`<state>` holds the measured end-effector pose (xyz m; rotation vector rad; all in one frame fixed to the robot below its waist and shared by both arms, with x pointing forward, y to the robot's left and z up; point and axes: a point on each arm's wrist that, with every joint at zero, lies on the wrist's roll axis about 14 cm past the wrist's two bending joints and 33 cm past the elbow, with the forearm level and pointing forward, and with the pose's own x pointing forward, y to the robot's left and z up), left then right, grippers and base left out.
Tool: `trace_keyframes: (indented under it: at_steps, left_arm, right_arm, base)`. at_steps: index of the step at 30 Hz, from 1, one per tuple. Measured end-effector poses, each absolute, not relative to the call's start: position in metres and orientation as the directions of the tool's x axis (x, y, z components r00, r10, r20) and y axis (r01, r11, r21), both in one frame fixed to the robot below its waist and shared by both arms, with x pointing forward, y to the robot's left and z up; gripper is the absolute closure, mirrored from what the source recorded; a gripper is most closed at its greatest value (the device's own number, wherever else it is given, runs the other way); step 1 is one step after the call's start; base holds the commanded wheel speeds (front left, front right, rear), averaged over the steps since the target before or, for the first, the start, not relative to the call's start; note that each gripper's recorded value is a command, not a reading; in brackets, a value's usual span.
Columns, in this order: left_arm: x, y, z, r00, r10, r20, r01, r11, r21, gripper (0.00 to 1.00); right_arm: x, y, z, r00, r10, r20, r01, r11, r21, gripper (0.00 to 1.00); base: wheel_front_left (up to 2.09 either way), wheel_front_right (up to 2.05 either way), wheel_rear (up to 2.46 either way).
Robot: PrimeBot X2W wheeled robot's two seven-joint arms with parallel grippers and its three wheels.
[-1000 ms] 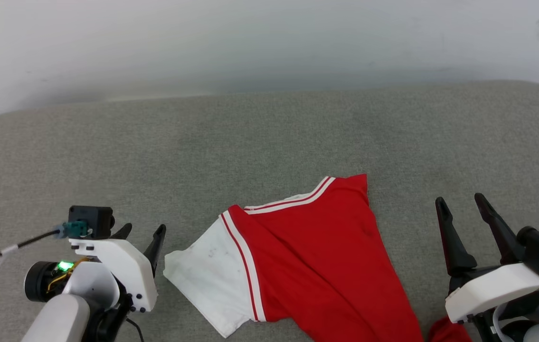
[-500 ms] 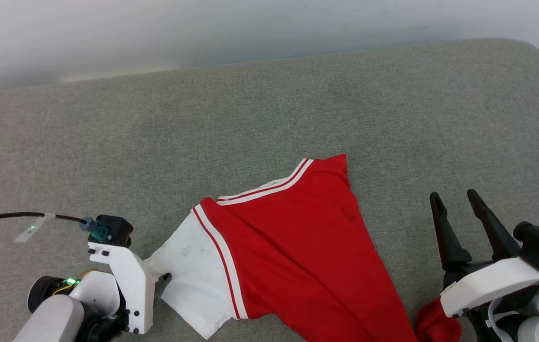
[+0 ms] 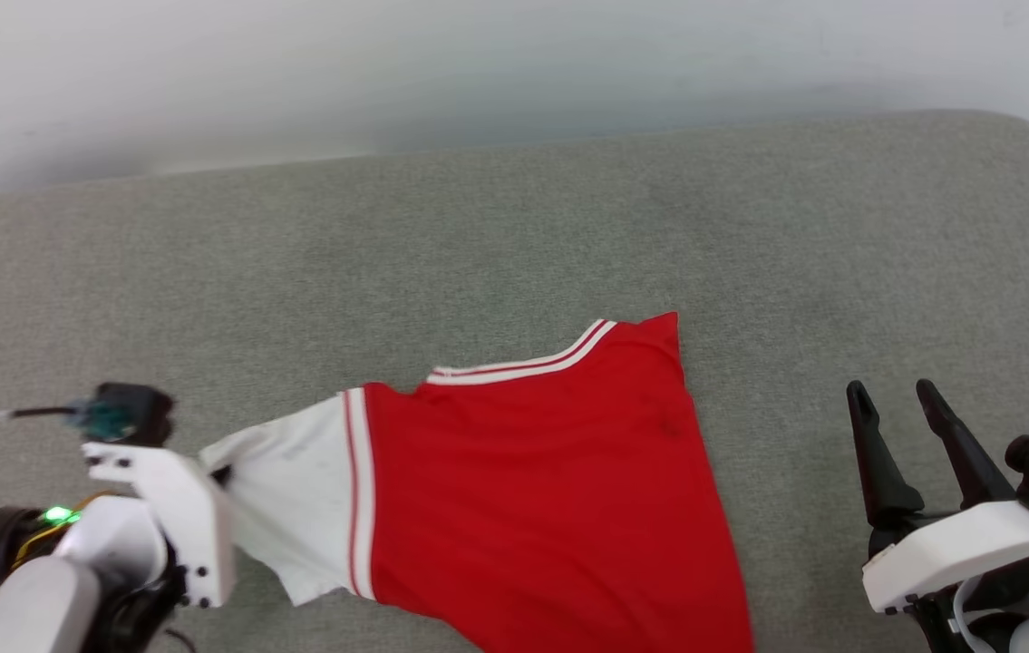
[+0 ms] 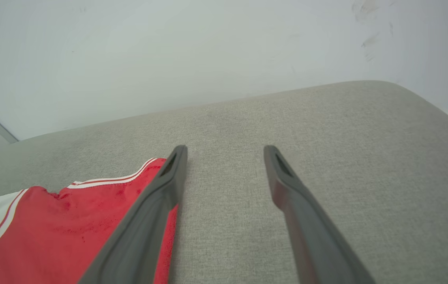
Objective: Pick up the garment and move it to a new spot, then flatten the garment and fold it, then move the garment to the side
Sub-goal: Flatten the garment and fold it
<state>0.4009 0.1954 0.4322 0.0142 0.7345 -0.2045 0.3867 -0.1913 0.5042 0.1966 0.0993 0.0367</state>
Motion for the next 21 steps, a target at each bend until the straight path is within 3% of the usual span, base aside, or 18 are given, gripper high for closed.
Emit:
trace_keyframes:
  at_steps: [8,16,17,18,21]
  left_arm:
    - [0.362,0.26,0.425,0.734,0.008,-0.679,-0.065,0.996,-0.059,1.0]
    - [0.313,0.264,0.394,0.667,0.028,-0.745,-0.196,0.971,-0.139,1.0]
    - [0.31,0.259,0.393,0.67,0.018,-0.742,-0.19,0.97,-0.149,0.67]
    - [0.309,0.255,0.392,0.673,0.008,-0.739,-0.188,0.969,-0.16,0.0]
    - [0.315,0.245,0.403,0.733,-0.004,-0.68,-0.162,0.97,-0.18,0.0]
  right_arm:
    - [0.385,-0.189,0.494,0.989,0.055,-0.136,-0.026,0.977,0.21,0.0]
    - [0.385,-0.187,0.489,0.985,0.064,-0.16,-0.029,0.976,0.215,0.0]
    - [0.384,-0.187,0.489,0.985,0.065,-0.162,-0.029,0.976,0.214,0.0]
    - [0.384,-0.188,0.49,0.985,0.063,-0.16,-0.028,0.977,0.213,0.0]
    - [0.381,-0.19,0.492,0.985,0.059,-0.16,-0.025,0.978,0.209,0.0]
  base:
    - [0.0,0.0,0.0]
    - [0.0,0.0,0.0]
    - [0.0,0.0,0.0]
    - [0.0,0.0,0.0]
    - [0.0,0.0,0.0]
